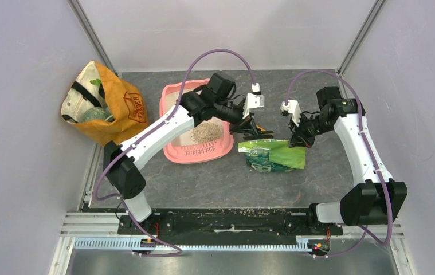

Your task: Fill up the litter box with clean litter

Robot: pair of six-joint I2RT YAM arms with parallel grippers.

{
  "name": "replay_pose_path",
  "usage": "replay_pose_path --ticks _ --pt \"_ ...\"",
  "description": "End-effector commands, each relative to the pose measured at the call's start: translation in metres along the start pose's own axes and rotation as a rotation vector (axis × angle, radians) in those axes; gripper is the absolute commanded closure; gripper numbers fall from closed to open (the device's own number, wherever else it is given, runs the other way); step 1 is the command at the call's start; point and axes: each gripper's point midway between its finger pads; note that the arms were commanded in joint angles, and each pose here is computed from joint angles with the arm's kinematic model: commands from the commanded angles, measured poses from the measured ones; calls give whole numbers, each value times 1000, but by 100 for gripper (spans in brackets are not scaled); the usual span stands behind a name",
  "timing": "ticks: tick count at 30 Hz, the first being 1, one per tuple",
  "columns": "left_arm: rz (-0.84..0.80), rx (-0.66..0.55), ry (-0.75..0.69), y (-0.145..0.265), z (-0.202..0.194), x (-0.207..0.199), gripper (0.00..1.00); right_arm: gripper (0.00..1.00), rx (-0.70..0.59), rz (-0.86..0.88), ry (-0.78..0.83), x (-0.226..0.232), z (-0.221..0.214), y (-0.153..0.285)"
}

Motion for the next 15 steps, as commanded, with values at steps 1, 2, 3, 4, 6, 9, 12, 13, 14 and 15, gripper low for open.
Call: replay_pose_path --ticks 1,2,3,4,6,9,12,13,14,15 --pt "-35 -93 10 -15 25 -2 98 100 -52 14 33 7 9 3" --pt "-36 -96 19 -18 24 -2 98 100 -54 13 33 7 10 4" --pt "-41 -95 25 -20 23 -2 98 100 -56 14 34 7 10 4" --pt "-43 -92 30 -23 21 -2 98 100 -58 13 35 7 11 4" --pt "-42 -85 46 -27 17 0 98 100 -60 12 39 7 11 4" --pt "-40 -68 61 -32 10 3 98 100 -64 14 43 8 11 4" --pt "-42 -56 67 -35 3 4 98 100 -66 12 44 7 11 4" --pt "-44 -51 72 -36 1 4 98 100 -67 13 44 7 11 4" --pt "-47 -44 80 -38 -3 3 98 100 -68 12 44 7 11 4" --pt "-51 -38 85 -39 -5 3 98 100 -69 12 42 7 12 5"
Point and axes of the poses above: each gripper's point midway between its finger pads, its own y axis back along the fingers, its own x axis along the line the jaws close on, z = x × y, and after that the axes turned 1 degree about y, right-handed
